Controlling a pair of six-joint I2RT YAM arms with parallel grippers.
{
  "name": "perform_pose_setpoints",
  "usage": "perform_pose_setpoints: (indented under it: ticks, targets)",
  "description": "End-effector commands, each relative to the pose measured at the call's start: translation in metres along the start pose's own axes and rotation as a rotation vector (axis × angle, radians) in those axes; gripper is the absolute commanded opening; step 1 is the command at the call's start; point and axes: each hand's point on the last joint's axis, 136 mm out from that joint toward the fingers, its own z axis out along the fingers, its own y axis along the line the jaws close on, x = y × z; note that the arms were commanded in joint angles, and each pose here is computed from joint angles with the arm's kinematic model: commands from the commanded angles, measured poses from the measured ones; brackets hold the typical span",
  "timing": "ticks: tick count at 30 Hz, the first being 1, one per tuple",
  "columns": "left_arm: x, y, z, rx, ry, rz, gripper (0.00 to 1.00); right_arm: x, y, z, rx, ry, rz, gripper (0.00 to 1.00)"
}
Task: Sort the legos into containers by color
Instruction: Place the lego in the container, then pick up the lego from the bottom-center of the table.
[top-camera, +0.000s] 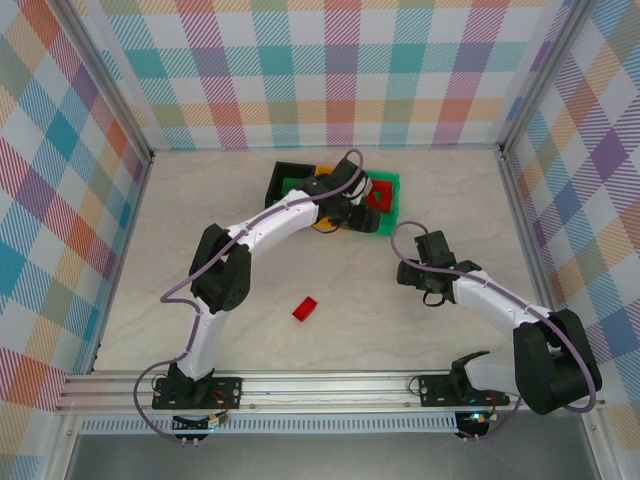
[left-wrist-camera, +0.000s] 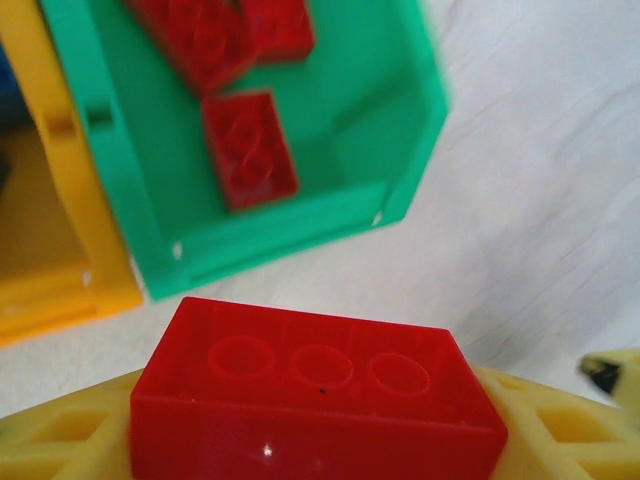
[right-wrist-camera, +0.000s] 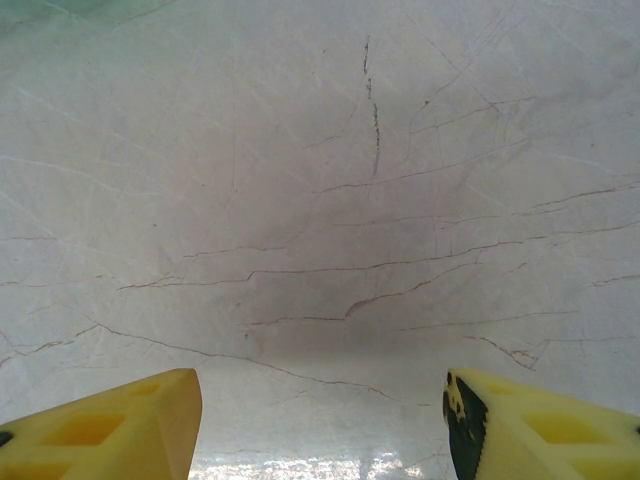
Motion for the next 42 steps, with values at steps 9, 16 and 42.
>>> perform_pose_setpoints:
  ticks: [9,16,42]
  targets:
    - [-0.059,-0.015,0.017,0.025,-0.131,-0.036,0.74,-0.01,0.003,-0.008,-0.023,-0.045,0.011,0.66]
    - [-0.067,-0.013,-0.01,-0.007,-0.194,-0.032,0.84,-0.01,0.002,-0.008,-0.019,-0.045,0.011,0.66]
    - [0.108,0.105,-0.087,-0.177,-0.185,-0.285,0.91,0.003,0.041,0.003,-0.169,0.101,0.011,0.66]
